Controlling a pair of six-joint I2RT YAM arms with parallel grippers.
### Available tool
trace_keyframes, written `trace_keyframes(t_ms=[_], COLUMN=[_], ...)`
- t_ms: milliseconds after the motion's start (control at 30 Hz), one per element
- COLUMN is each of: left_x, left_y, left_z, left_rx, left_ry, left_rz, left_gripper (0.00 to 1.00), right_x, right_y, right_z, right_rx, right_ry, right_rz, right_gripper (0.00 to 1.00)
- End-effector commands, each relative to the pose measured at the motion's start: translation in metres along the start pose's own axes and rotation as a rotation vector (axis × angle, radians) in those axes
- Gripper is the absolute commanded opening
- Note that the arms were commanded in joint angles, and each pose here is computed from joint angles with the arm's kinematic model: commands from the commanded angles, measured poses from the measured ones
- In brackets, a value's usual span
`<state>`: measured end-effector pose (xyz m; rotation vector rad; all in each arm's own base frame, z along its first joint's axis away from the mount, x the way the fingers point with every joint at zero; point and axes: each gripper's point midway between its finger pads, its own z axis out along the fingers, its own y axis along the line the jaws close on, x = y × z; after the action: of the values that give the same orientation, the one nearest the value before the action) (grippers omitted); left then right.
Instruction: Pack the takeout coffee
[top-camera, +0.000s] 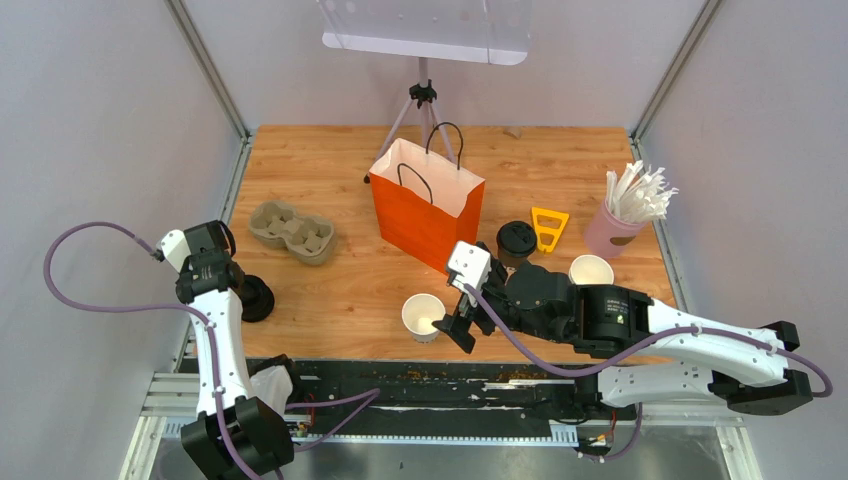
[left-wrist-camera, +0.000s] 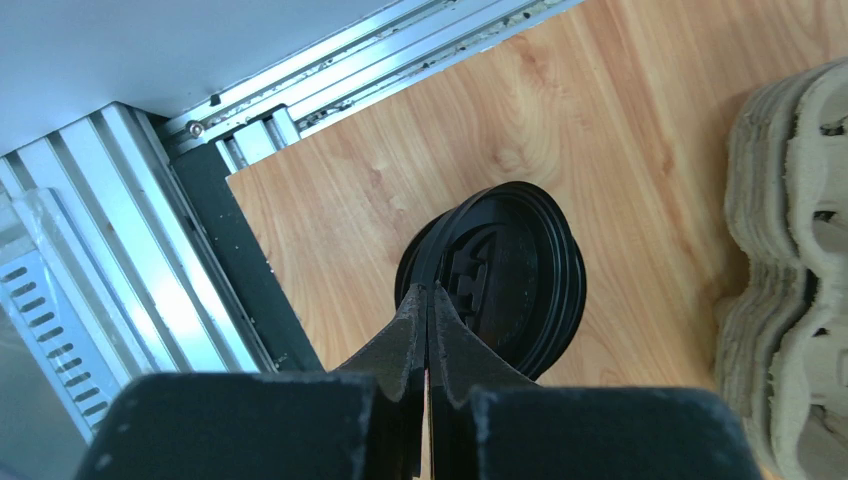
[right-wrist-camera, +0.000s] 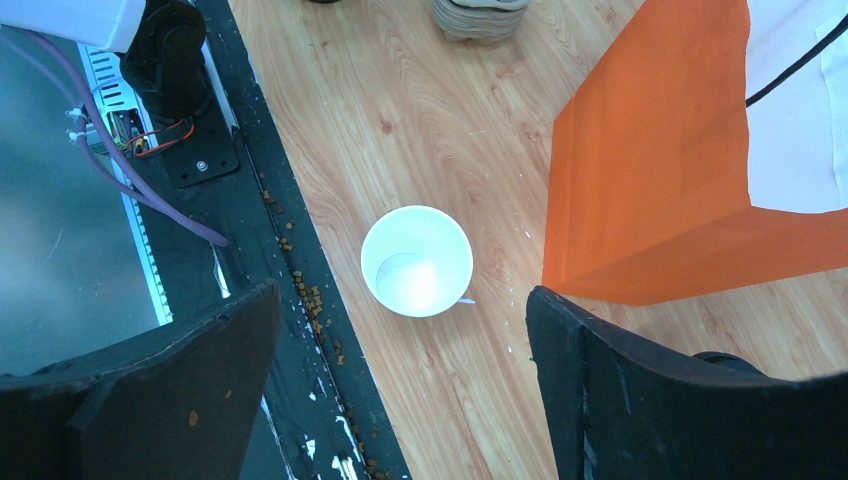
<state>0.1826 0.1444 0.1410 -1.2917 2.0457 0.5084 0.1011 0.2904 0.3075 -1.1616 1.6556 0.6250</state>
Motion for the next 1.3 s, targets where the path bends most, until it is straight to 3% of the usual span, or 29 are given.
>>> trace_keyframes(t_ms=[0, 567, 900, 1267], left_x=[-0.013, -0.024, -0.044, -0.012], left_y=[-0.009, -0.021, -0.025, -0.093], left_z=[-0.009, -0.047, -0.074, -0.124], left_rx=[0.047, 0.191, 0.239, 0.694], left_ry=[-0.020, -0.019, -0.108, -0.032], left_rz=[-0.055, -0.080, 0.051, 0.254], left_gripper=[0.00, 0.00, 0.00, 0.00], right_x=[-0.016, -0.018, -0.035, -0.058], right_y=[-0.001, 0.001, -0.001, -0.002], right_z=[0.001, 0.021, 0.037, 0.050], right_rx=[0.010, 0.024, 0.062, 0.085], right_ry=[-0.054, -0.070, -0.111, -0.286], right_rz=[0.019, 0.006, 0.006, 0.013], right_gripper=[0.93, 0.93, 0.94, 0.95])
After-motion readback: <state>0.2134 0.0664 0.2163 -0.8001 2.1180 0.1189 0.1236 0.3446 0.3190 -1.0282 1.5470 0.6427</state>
